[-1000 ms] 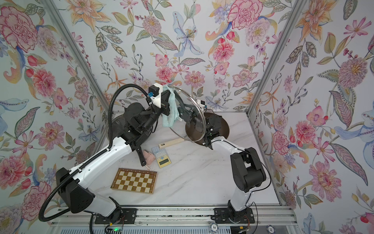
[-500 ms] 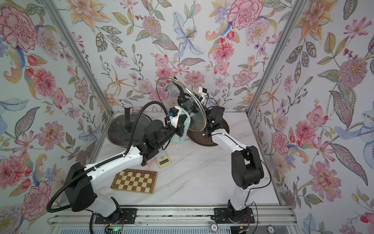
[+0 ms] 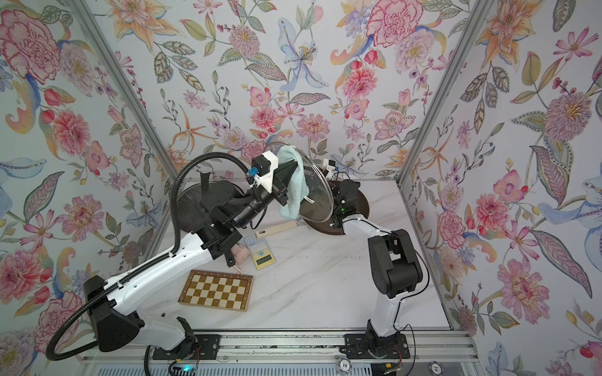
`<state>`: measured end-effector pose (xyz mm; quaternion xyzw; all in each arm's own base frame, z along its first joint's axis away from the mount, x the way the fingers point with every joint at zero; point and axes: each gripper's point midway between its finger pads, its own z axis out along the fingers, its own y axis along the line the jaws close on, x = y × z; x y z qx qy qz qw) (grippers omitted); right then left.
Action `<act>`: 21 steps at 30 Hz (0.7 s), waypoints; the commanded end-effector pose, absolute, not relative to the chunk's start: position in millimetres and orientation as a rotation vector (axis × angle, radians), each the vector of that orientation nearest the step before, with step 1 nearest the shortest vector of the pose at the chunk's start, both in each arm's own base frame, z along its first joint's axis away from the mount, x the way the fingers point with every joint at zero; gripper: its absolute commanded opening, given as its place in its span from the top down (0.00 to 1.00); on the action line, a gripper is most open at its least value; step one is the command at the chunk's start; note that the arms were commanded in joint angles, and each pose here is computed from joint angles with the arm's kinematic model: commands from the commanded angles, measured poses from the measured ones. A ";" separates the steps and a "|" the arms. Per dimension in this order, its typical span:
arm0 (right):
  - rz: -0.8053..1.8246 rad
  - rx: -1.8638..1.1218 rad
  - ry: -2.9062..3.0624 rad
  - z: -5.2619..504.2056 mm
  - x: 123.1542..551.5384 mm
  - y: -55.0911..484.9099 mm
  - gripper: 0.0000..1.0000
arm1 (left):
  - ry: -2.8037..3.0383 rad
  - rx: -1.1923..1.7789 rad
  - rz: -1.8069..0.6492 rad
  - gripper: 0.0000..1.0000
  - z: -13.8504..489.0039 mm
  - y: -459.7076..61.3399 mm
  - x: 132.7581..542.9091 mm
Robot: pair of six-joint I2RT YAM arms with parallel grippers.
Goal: Wipe the pot lid with a cloth
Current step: Wipe the pot lid.
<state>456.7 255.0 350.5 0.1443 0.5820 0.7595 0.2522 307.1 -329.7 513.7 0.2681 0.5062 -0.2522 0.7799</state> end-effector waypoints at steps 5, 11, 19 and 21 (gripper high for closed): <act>1.203 0.140 1.552 446.2 436.1 171.1 1.00 | 1.245 0.450 -0.280 1.00 484.4 -248.2 330.3; 0.607 -0.003 1.371 478.7 413.0 171.7 1.00 | 1.290 0.534 -0.348 1.00 471.8 -269.0 341.0; 0.177 -0.041 1.123 502.1 399.8 203.1 1.00 | 1.309 0.591 -0.579 1.00 455.2 -327.5 338.3; 0.102 -0.004 1.114 506.6 408.2 198.8 1.00 | 1.341 0.571 -0.576 1.00 446.5 -328.2 341.9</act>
